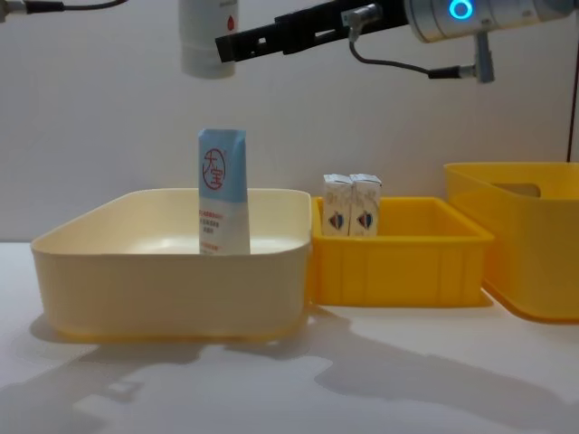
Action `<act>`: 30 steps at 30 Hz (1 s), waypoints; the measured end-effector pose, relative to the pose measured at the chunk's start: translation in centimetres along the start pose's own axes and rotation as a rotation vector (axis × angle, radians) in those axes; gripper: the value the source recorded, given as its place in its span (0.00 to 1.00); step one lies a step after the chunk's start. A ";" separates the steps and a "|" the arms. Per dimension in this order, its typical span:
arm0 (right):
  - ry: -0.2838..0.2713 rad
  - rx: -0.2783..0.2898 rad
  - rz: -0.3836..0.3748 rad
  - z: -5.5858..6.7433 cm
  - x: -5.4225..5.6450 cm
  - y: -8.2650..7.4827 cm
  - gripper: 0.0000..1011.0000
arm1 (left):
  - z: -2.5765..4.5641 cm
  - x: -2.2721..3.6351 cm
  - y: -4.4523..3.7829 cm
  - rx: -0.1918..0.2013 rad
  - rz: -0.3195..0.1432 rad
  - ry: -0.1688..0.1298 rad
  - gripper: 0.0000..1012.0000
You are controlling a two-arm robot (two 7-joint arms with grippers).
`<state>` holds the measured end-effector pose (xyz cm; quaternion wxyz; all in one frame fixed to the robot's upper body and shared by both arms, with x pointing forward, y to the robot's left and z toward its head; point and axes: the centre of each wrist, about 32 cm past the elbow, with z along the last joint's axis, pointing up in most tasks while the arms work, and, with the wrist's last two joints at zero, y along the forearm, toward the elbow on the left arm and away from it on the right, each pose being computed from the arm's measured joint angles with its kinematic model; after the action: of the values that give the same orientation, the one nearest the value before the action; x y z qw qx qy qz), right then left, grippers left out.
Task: Bimanual collaborative sorting of washing and personal care products
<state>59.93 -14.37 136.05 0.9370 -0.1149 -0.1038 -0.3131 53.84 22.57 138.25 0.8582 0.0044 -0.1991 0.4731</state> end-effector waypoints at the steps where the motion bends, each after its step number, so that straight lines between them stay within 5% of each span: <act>1: -0.001 0.000 -0.002 0.0 0.0 0.1 0.99 | 0.00 0.00 0.00 0.000 0.000 0.000 0.27; 30: -0.019 -0.019 -0.037 0.6 -0.8 2.1 0.99 | 0.33 -0.75 0.01 -0.006 -0.025 0.010 0.27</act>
<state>60.52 -12.11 136.09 0.9289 -0.1251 -0.1119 -0.3302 53.37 21.90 138.29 0.8650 0.0017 -0.1961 0.4619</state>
